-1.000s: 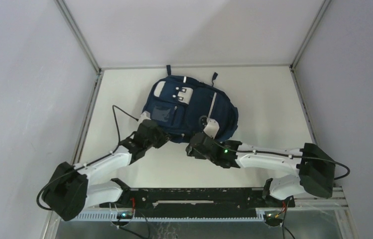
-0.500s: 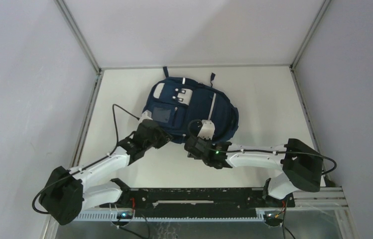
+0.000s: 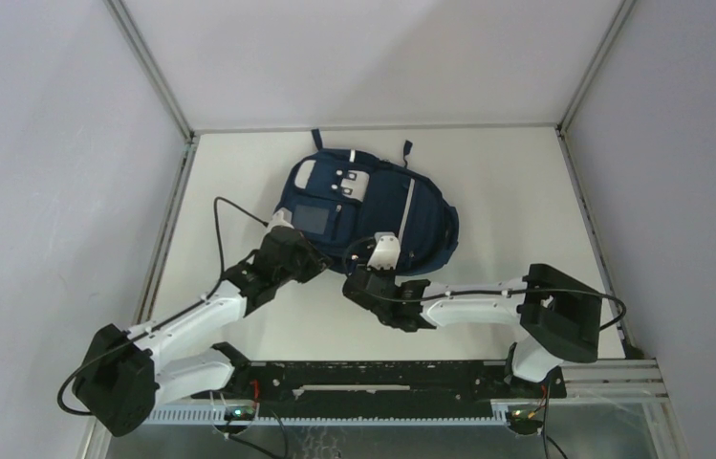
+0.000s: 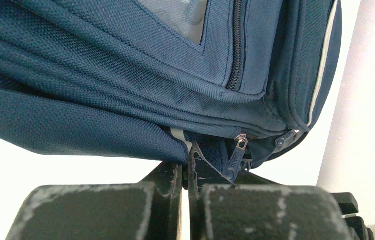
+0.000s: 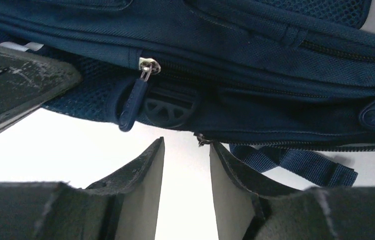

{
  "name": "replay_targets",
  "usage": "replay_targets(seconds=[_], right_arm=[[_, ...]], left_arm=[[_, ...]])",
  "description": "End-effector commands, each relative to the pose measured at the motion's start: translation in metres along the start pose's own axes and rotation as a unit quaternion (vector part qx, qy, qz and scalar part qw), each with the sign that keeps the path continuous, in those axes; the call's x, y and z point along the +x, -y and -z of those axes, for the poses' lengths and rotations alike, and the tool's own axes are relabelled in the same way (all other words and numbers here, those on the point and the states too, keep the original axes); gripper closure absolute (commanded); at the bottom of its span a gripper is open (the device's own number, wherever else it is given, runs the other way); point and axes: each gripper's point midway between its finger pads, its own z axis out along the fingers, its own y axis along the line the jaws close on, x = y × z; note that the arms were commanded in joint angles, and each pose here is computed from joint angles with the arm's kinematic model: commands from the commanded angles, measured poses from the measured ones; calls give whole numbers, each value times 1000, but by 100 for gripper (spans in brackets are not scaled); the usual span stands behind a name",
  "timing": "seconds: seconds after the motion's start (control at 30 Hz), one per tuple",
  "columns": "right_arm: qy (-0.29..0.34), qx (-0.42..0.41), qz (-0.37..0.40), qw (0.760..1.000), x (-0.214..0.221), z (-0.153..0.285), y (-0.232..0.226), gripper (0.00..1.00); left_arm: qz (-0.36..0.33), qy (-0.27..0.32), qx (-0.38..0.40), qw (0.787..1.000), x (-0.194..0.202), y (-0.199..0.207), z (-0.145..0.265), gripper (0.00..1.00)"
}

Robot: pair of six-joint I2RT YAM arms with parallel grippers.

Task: Pack the student bag
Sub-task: Zip the student bag at the center of the board.

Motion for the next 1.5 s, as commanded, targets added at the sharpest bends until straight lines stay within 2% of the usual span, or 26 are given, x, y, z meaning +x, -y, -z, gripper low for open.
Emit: replay_targets(seconds=[0.0, 0.13, 0.2, 0.27, 0.33, 0.43, 0.53, 0.77, 1.03, 1.17, 1.3, 1.33, 1.47], right_arm=[[33, 17, -16, 999, -16, -9, 4, 54], [43, 31, -10, 999, -18, -17, 10, 54], [47, 33, -10, 998, -20, -18, 11, 58], [53, 36, -12, 998, -24, -18, 12, 73], [60, 43, -9, 997, -27, -17, 15, 99], [64, 61, 6, 996, -30, -13, 28, 100], [58, 42, 20, 997, -31, -5, 34, 100], [13, 7, 49, 999, -24, 14, 66, 100], [-34, 58, 29, 997, -11, 18, 141, 100], [-50, 50, -5, 997, -6, 16, 161, 100], [-45, -25, -3, 999, -14, 24, 131, 100], [-46, -41, 1, 998, -15, 27, 123, 100], [-66, -87, 37, 993, -11, 40, 90, 100]], left_arm=[[-9, 34, 110, 993, -27, 65, 24, 100], [-9, 32, 108, 994, -26, 64, 24, 100], [-9, 33, 107, 994, -26, 63, 24, 100], [-9, 34, 106, 994, -26, 63, 24, 100], [-9, 37, 100, 994, -27, 60, 24, 100], [5, 36, 89, 995, -30, 55, 26, 100], [24, 50, 80, 995, -41, 45, 31, 100], [34, 88, 9, 995, -70, -2, 33, 100], [61, 121, -53, 989, -103, -51, 29, 100], [82, 110, -19, 990, -116, -44, 25, 100], [41, 95, -20, 994, -131, -31, 16, 100], [30, 84, -19, 996, -133, -27, 13, 99], [-32, 45, 6, 998, -137, 3, 19, 75]])
